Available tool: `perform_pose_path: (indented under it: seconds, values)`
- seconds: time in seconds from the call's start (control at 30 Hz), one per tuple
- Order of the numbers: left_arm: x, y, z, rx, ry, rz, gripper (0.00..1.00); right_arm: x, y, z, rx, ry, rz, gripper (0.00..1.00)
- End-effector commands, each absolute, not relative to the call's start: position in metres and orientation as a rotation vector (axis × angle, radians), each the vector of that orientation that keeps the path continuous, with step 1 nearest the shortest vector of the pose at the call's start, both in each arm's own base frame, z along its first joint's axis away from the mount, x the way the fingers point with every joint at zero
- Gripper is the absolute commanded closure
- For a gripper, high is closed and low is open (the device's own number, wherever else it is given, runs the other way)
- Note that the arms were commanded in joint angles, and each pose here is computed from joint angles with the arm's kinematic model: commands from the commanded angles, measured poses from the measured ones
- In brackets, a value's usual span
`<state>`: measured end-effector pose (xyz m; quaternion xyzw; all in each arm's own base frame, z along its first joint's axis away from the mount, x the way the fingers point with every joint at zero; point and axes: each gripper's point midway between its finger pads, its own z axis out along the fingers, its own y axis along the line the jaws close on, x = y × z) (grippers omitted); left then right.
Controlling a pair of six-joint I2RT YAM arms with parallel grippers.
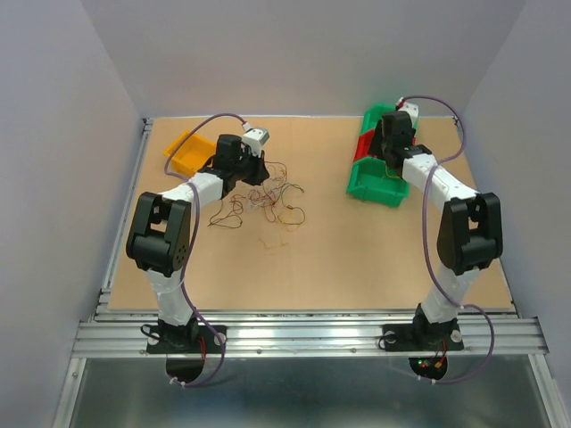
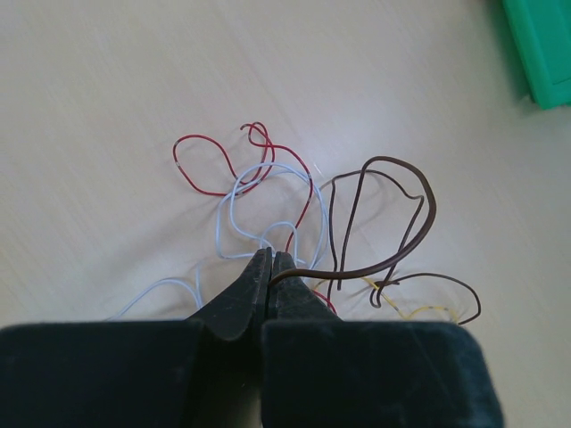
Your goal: Untangle the cables
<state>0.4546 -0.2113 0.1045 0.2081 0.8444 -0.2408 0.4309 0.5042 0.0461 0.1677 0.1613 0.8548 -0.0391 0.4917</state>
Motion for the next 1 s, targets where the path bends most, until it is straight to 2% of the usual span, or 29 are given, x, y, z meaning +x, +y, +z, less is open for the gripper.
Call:
perform_pose_path:
  seconds: [0.0, 0.17, 0.43, 0.53, 0.63, 0.67, 0.7, 0.93, 0.97]
  values:
    - [0.453, -0.212, 0.132, 0.543, 2.029, -0.579, 1.00, 0.540, 0.059, 0.201, 0.351, 2.003, -0.041, 0.36]
    - [0.453, -0.215, 0.129, 0.555, 2.034, -0.576, 1.00, 0.574, 0.061, 0.186, 0.382, 2.009, -0.057, 0.35]
    - [0.452, -0.219, 0.130, 0.570, 2.031, -0.576, 1.00, 0.597, 0.047, 0.158, 0.468, 1.994, -0.177, 0.43]
    - [0.450, -0.219, 0.135, 0.577, 2.015, -0.568, 1.00, 0.599, 0.043, 0.158, 0.500, 1.978, -0.203, 0.51]
    - [0.449, -0.219, 0.136, 0.577, 2.010, -0.563, 1.00, 0.596, 0.037, 0.158, 0.526, 1.966, -0.233, 0.76]
    - [0.449, -0.219, 0.137, 0.580, 2.008, -0.563, 1.00, 0.595, 0.036, 0.157, 0.529, 1.965, -0.237, 0.92]
    - [0.449, -0.219, 0.137, 0.579, 2.008, -0.560, 1.00, 0.593, 0.035, 0.158, 0.535, 1.963, -0.242, 0.99]
    - [0.447, -0.220, 0.140, 0.584, 2.001, -0.560, 1.00, 0.568, 0.034, 0.166, 0.540, 1.946, -0.218, 0.99]
    - [0.447, -0.220, 0.139, 0.584, 2.001, -0.560, 1.00, 0.557, 0.032, 0.151, 0.532, 1.971, -0.231, 0.99]
